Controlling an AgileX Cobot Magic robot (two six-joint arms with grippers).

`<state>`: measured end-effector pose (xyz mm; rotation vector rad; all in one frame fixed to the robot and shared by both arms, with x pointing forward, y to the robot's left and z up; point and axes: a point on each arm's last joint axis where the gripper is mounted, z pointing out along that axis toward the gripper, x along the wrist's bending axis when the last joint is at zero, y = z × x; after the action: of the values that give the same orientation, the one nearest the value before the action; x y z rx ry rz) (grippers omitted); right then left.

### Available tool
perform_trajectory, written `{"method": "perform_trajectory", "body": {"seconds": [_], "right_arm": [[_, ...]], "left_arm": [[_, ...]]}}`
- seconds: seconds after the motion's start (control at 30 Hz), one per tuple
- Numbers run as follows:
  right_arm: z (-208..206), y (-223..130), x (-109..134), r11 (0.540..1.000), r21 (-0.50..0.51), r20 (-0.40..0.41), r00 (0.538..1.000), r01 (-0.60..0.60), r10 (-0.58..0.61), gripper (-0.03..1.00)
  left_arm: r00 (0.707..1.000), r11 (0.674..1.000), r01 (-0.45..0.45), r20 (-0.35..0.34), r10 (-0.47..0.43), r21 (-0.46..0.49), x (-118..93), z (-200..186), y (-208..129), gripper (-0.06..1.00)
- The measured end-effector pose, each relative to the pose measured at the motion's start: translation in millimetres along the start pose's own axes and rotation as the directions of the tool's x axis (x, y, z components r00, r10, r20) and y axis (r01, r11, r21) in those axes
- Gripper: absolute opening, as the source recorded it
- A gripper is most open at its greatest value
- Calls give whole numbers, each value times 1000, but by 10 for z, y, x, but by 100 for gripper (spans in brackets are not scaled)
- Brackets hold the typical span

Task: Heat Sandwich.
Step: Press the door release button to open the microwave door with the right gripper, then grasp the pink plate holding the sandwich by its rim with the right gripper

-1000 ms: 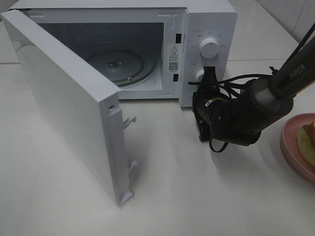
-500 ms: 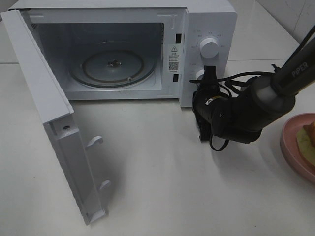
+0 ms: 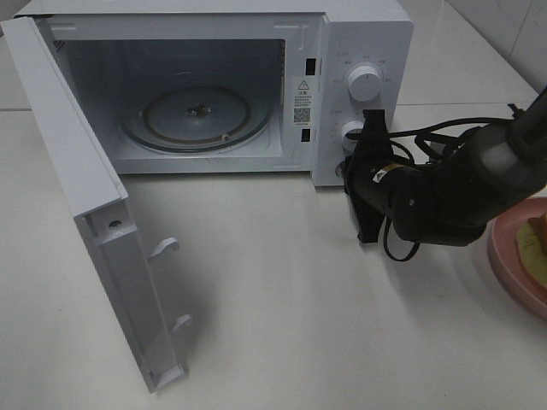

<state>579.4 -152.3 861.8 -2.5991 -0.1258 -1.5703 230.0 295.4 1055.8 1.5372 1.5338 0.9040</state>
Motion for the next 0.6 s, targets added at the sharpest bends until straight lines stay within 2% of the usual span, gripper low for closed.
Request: {"method": "perform_trajectory", "body": {"seconds": [0.33, 0.6], "right_arm": [[-280, 43, 96, 998, 40, -42, 998, 48, -46, 1], [-554, 60, 104, 989, 100, -1, 994, 104, -105, 1]], "left_arm": [[1000, 1000, 0, 0, 0, 0, 0, 0, 0, 97], [1000, 1000, 0, 0, 0, 0, 0, 0, 0, 97]]}}
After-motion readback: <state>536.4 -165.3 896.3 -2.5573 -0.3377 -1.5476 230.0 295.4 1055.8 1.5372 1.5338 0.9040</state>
